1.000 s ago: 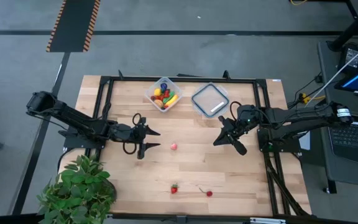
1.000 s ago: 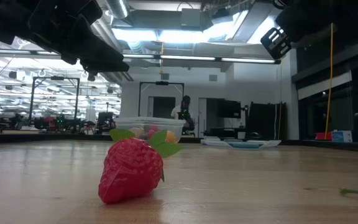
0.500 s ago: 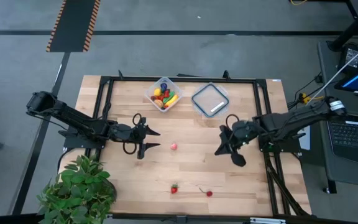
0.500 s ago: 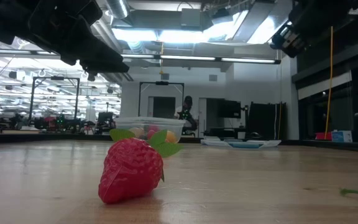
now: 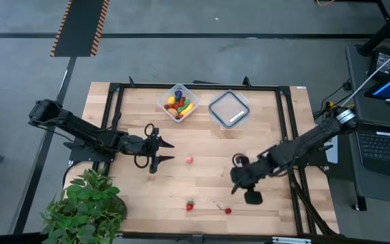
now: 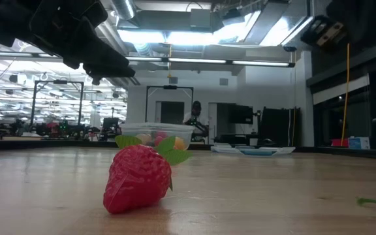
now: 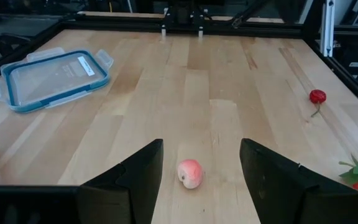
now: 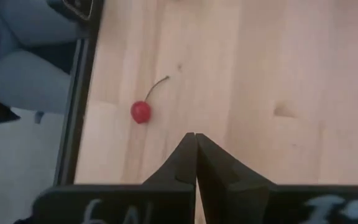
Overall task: Pick and placing Produce into tupperware
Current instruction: Put the cherry into the transparent container
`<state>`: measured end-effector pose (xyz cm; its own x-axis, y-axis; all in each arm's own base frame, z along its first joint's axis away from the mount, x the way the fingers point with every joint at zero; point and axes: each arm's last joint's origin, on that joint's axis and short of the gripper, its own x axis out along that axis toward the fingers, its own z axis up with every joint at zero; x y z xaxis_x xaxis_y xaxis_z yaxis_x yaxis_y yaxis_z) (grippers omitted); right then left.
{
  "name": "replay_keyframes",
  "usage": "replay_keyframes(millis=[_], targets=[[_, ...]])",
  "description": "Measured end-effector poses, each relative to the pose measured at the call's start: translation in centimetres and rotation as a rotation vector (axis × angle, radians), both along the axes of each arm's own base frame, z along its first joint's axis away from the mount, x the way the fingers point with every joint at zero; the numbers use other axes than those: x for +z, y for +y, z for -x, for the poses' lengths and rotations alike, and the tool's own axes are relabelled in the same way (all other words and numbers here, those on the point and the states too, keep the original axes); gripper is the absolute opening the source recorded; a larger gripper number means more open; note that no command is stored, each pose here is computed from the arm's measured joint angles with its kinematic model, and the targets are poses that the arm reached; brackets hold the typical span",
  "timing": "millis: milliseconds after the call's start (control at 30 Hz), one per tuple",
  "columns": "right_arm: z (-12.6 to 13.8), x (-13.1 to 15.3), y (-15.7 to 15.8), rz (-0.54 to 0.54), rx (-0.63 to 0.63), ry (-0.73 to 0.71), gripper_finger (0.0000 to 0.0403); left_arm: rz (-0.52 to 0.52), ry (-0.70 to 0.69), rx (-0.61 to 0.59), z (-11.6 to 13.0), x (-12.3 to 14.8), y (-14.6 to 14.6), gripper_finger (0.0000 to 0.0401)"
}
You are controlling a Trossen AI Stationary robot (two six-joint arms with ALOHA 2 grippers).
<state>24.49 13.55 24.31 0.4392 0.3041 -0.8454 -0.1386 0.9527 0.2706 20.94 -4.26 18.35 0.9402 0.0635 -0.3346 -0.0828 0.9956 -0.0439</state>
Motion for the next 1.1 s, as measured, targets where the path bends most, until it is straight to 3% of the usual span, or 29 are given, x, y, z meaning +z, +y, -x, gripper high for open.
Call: replay_keyframes(millis=[200,500,667,1100], targets=[[-1.9,-0.7,3.4,0.045,0.05,0.052,0.0006,0.0,0.019,0.002,0.1,-0.2,0.0,0.0206],[-3.7,-4.0,7.4,0.154,-0.005,0.261,0.0004,-0.004,0.031,0.001,0.1,-0.3,0.0,0.0206],[-4.3,-4.5,9.5,0.222,-0.044,0.316,0.0004,-0.004,0.031,0.001,0.1,-0.3,0.0,0.0206],[-5.2,-4.1,11.2,0.156,-0.202,0.337,0.0017,-0.014,0.071,0.001,0.3,-0.7,0.1,0.0206]])
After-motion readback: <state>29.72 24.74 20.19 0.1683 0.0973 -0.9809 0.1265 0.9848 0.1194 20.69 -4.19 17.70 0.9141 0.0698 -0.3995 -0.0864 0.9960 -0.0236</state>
